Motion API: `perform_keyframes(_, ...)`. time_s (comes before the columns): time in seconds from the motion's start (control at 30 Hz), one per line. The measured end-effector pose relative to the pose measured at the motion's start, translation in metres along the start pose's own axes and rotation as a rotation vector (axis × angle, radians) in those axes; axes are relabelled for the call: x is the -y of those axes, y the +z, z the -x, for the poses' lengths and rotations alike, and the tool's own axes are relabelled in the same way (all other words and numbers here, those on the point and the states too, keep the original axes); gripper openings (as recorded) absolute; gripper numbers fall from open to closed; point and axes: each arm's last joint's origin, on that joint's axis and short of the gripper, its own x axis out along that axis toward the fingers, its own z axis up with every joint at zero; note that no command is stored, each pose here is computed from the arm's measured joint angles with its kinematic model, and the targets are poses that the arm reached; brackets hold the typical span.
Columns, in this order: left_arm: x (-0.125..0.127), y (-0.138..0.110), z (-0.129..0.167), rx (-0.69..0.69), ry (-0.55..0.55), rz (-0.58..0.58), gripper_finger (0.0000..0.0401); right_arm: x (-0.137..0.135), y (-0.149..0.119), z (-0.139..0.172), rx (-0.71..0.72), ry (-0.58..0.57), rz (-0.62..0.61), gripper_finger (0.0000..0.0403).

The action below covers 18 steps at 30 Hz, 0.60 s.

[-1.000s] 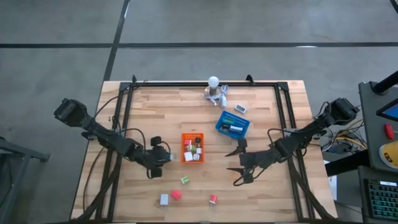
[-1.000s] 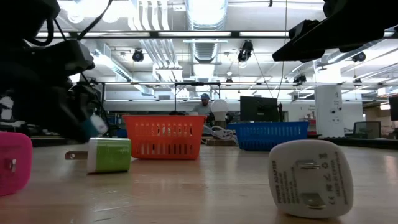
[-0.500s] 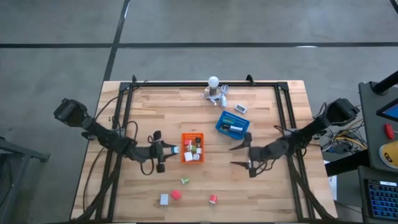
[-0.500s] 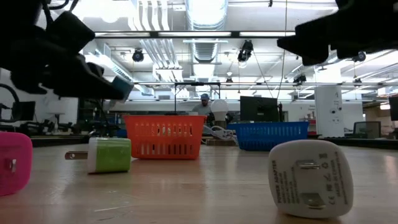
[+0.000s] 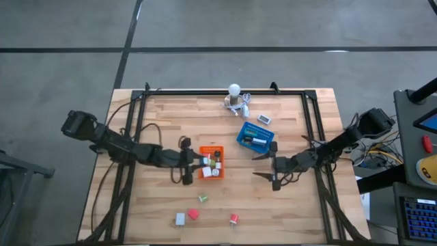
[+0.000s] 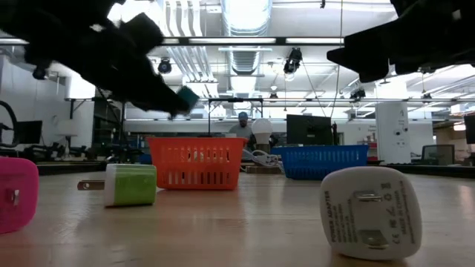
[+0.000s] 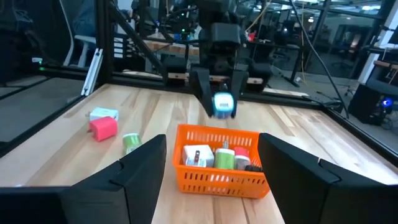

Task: Pick & Place Office items
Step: Put the sky blue charger adapter into the orange bin

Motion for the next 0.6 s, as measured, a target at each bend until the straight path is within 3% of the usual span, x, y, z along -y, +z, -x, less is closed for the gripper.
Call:
perform_keyframes(0.13,0.0,0.009,-0.019,-0.117,-0.014,0.01,0.0133,0.0,-0.002,0.0,-0.016,0.0,0.004,0.0249)
perform_keyframes(0.37,0.006,0.021,-0.05,-0.406,0.032,-0.061,0.0133,0.0,-0.004,0.001,-0.028,-0.003,-0.003,0.0249)
perform_keyframes(0.6,0.01,0.031,-0.071,-0.592,0.073,-0.134,0.0133,0.001,-0.005,0.002,-0.032,-0.006,-0.004,0.0249)
